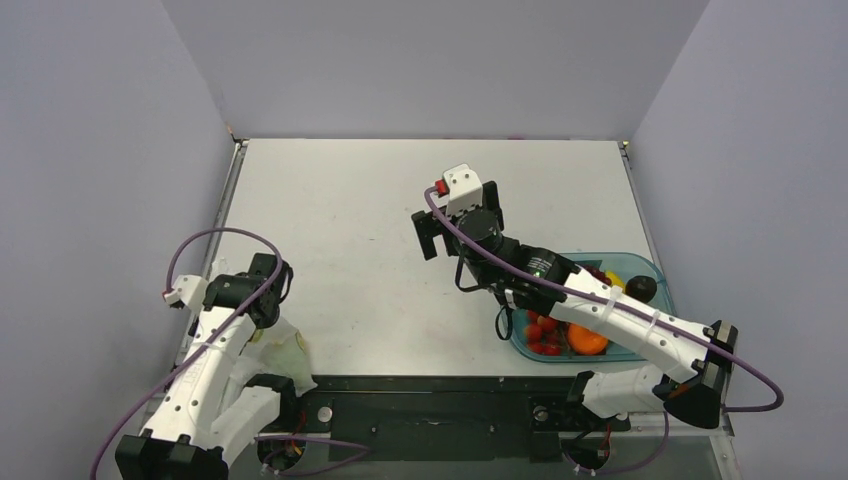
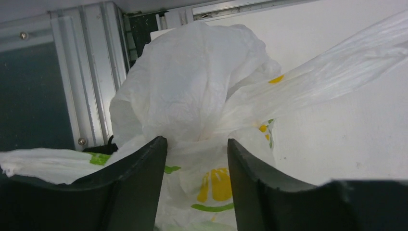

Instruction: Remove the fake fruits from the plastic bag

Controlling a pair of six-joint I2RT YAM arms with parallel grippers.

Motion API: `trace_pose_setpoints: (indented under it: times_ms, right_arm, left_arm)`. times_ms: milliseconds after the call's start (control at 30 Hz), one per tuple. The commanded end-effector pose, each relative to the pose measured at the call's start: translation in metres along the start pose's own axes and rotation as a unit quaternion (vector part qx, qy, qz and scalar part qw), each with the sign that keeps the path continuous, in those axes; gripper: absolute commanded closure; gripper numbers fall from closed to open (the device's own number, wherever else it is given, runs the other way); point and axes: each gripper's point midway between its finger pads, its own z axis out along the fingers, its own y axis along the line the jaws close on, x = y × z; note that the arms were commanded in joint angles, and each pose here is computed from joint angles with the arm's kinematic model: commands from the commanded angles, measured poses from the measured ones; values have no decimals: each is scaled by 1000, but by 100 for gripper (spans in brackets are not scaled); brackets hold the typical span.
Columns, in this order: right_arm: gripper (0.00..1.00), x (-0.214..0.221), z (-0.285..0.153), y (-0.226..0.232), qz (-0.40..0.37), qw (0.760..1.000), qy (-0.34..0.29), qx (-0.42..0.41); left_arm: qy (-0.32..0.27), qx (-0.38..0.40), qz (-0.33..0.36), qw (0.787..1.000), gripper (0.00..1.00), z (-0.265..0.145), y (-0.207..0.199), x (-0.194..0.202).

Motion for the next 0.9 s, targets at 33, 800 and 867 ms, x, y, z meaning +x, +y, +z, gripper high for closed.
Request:
trace_pose_setpoints:
  times_ms: [33,800,867]
  right_arm:
    - [0,-18,-9,-11,12,999,-30,14]
    - [0,2,18,5,-20,1000,9,21]
    - [0,3,18,4,-21,999,10,23]
  left_arm:
    - [6,59,15,998,72,-5,-31,-4]
    - [136,438,241,856,91,-125,-171,57]
    - [83,343,207,912,59,-98,-148,29]
